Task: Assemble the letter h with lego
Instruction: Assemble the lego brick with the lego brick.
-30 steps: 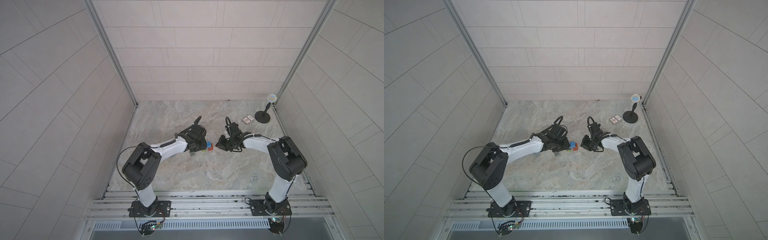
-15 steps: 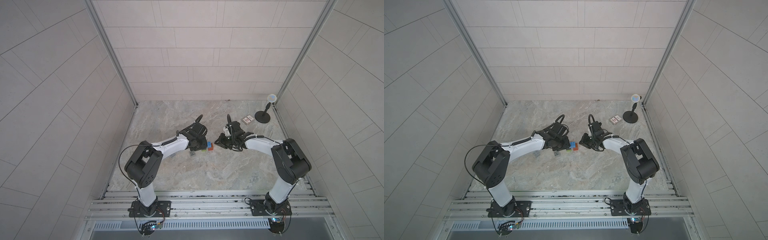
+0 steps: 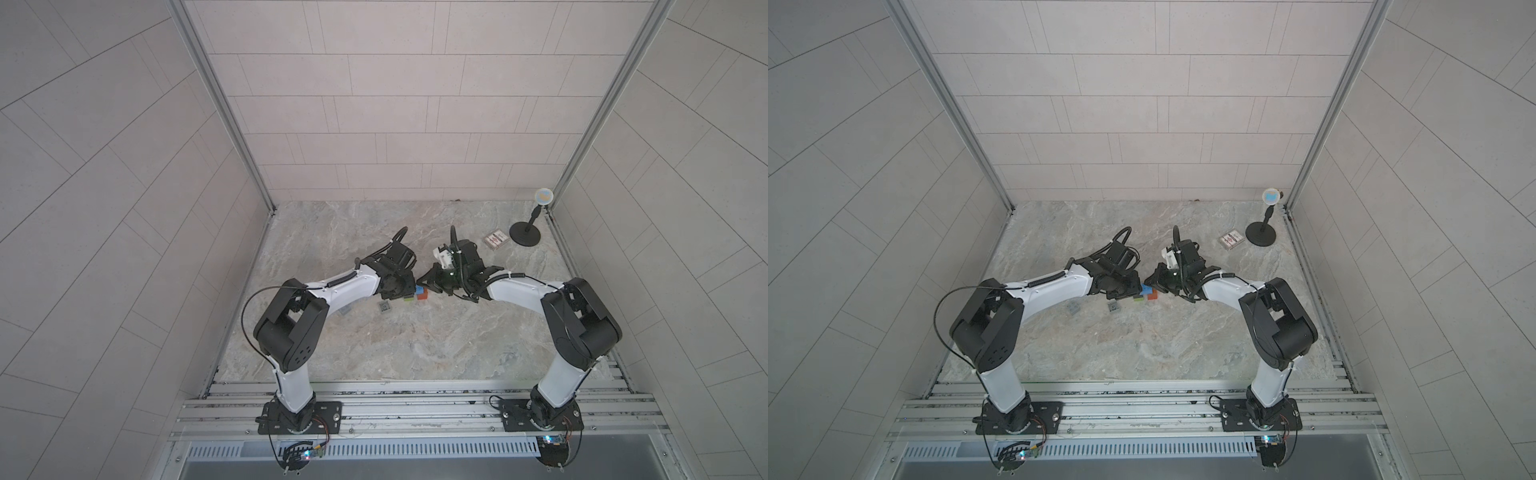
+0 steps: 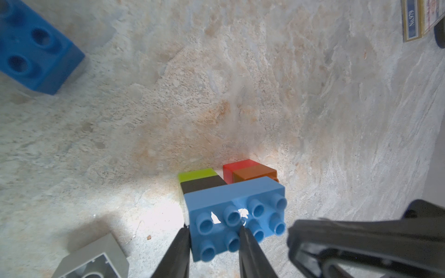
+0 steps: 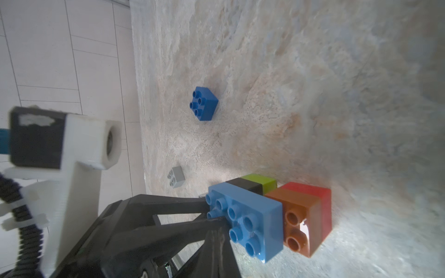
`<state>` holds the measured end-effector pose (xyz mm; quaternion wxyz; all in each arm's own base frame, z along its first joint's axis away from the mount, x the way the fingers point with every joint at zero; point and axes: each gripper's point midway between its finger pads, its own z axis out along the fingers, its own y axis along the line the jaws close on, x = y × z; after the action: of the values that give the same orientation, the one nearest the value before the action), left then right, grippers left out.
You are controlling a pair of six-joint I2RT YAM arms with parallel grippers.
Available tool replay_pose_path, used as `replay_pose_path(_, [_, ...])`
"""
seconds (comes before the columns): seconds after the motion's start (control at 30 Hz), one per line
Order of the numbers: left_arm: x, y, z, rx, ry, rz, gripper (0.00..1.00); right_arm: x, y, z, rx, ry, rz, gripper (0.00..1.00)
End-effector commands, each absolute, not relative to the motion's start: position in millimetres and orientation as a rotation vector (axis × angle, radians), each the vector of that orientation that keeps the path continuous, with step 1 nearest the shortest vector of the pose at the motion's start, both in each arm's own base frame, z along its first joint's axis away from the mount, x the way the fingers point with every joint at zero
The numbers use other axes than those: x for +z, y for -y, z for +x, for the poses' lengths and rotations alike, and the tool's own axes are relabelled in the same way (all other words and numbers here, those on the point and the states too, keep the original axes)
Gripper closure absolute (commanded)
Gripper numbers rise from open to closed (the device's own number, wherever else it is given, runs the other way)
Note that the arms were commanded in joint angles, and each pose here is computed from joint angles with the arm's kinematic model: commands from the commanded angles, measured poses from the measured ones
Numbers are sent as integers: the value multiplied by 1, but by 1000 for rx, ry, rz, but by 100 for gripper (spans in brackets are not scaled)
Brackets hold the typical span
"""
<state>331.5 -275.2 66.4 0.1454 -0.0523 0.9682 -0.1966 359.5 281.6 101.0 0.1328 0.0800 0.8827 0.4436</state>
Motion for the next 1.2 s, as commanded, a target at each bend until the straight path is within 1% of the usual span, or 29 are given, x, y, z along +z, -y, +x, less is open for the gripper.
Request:
replay_pose_path(0.0, [12,239,296,-288,-2996,-159,65,82,-281,356,1275,-2649,290,100])
replay_pose_path(0.43, [11,248,299,-326,-3005,-171,62,57,-263,357,1213,-2700,421,100])
replay_pose_path(0.57, [13,249,302,-328,-2999,-166,56,42,-251,356,1182,-2734,502,100])
replay_pose_path(0.67, [15,248,303,-317,-2988,-165,51,28,-250,357,1245,-2744,574,100])
replay_pose_path(0.77, [19,251,305,-350,-2975,-162,50,25,-256,359,1310,-2727,591,100])
replay_pose_path(0.87, [31,253,308,-385,-2940,-159,48,32,-254,360,1285,-2714,563,100])
replay_pose_path(0.97, [50,257,313,-438,-2886,-156,43,49,-253,363,1268,-2676,504,100])
replay_pose_path(1.07, [74,263,318,-506,-2823,-141,33,69,-252,367,1229,-2625,429,100])
replay_pose_path(1.17, [102,267,323,-576,-2747,-121,24,85,-250,372,1206,-2577,370,90])
